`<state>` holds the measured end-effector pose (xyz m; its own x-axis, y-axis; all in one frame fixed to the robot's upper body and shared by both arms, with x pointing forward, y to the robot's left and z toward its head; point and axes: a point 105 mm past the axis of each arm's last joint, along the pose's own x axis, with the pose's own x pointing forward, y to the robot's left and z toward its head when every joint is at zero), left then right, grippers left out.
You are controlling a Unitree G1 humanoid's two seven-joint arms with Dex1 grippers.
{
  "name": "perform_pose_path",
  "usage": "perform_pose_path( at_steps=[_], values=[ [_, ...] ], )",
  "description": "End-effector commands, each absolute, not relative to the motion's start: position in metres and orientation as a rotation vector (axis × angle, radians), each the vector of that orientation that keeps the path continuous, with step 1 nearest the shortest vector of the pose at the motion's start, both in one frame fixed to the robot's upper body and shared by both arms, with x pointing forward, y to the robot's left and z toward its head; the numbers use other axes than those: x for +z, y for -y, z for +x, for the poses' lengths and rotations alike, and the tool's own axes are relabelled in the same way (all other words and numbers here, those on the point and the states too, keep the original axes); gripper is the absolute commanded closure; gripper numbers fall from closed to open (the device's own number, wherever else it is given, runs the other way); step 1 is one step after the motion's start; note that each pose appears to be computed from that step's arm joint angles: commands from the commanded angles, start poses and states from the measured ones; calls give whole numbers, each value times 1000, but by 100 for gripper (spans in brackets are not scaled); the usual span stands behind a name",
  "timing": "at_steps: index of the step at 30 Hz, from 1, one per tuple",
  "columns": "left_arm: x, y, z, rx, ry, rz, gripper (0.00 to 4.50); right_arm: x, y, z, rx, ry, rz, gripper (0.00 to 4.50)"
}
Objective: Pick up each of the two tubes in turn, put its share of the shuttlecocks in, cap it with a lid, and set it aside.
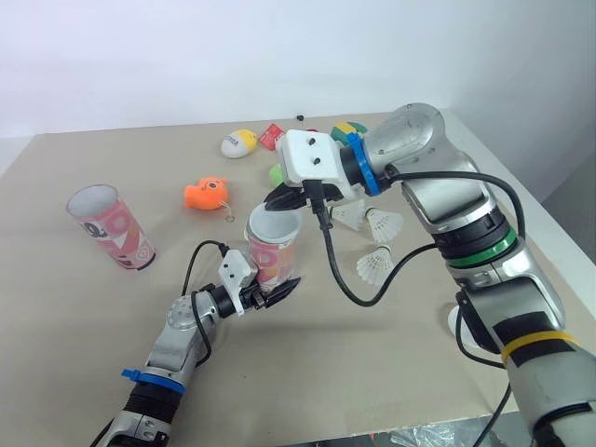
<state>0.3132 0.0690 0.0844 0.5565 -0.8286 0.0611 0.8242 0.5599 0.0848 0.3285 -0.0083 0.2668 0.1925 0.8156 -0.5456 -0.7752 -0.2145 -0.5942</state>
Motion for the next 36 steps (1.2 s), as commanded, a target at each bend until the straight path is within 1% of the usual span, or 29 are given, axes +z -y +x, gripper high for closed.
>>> perform_pose_path(
  at_steps=[1,21,27,36],
  values=[
    [55,-73,309,-959,-24,31,122,272,6,328,1448,85,-1048,438],
    [55,-74,307,-962,-34,31,122,253,-4,322,1486,75,-981,438],
    [55,-75,308,-962,-36,31,122,242,-6,317,1494,66,-956,438],
    [55,-74,308,-967,-37,33,122,229,-7,315,1472,53,-941,438]
  ],
)
